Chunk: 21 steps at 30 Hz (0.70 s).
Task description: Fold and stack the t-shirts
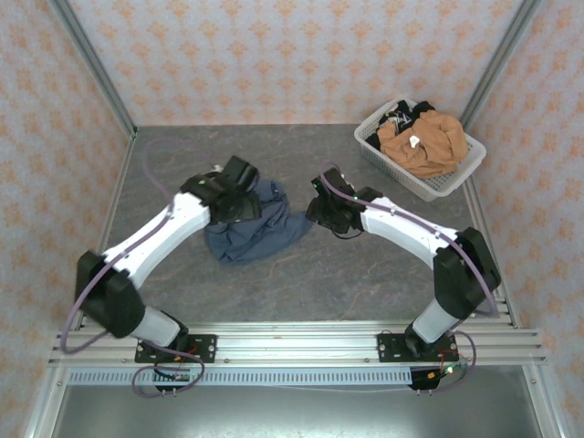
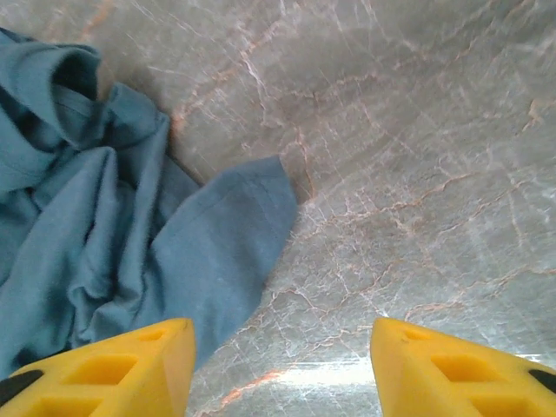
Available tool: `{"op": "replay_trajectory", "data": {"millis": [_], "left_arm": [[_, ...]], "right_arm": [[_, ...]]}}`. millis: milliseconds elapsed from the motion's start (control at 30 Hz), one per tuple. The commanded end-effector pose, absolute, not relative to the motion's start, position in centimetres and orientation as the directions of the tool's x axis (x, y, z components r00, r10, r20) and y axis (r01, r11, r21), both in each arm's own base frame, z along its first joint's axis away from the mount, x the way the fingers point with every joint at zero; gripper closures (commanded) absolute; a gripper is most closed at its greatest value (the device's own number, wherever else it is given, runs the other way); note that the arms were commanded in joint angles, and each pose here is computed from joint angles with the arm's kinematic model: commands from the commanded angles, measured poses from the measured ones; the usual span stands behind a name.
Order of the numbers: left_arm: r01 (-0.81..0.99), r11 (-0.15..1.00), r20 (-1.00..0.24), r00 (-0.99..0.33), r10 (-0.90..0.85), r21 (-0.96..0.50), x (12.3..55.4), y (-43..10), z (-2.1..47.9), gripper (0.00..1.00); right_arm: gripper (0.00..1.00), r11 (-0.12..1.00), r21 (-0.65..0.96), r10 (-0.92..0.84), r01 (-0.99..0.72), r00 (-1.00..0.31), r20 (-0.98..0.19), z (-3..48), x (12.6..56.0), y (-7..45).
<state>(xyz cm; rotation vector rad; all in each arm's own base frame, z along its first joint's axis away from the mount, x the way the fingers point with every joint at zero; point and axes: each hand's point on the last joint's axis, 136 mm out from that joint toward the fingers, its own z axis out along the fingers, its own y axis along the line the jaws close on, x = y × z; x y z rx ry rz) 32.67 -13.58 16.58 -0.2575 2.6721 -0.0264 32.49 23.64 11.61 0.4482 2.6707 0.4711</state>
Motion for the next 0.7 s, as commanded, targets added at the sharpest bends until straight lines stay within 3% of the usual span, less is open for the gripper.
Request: {"op": "replay_trajectory", "data": {"millis": [0, 200, 433, 667], "left_arm": [[-0.071, 0.997, -0.470, -0.881, -0.045, 0.036, 35.0, -16.0, 17.3, 0.15], [-0.176, 0.979, -0.469, -0.877, -0.108, 0.103, 39.6, -17.7, 15.8, 0.11], [-0.300, 0.942, -0.443, -0.872, -0.206, 0.153, 43.7, -18.0, 12.2, 0.09], [-0.374, 0.907, -0.372, -0.883, -0.285, 0.193, 45.3, -16.5, 8.4, 0.21]], "right_arm": [[0.45, 0.838, 0.430, 0.462, 0.337, -0.857, -0.230, 9.7, 33.5, 23.8], [0.39, 0.758, 0.482, 0.561, 0.439, -0.815, -0.141, 8.2, 36.5, 24.4], [0.38, 0.652, 0.512, 0.666, 0.559, -0.745, -0.034, 6.2, 39.0, 25.0], [0.39, 0.571, 0.529, 0.723, 0.628, -0.690, 0.039, 5.1, 40.3, 25.6]]}}
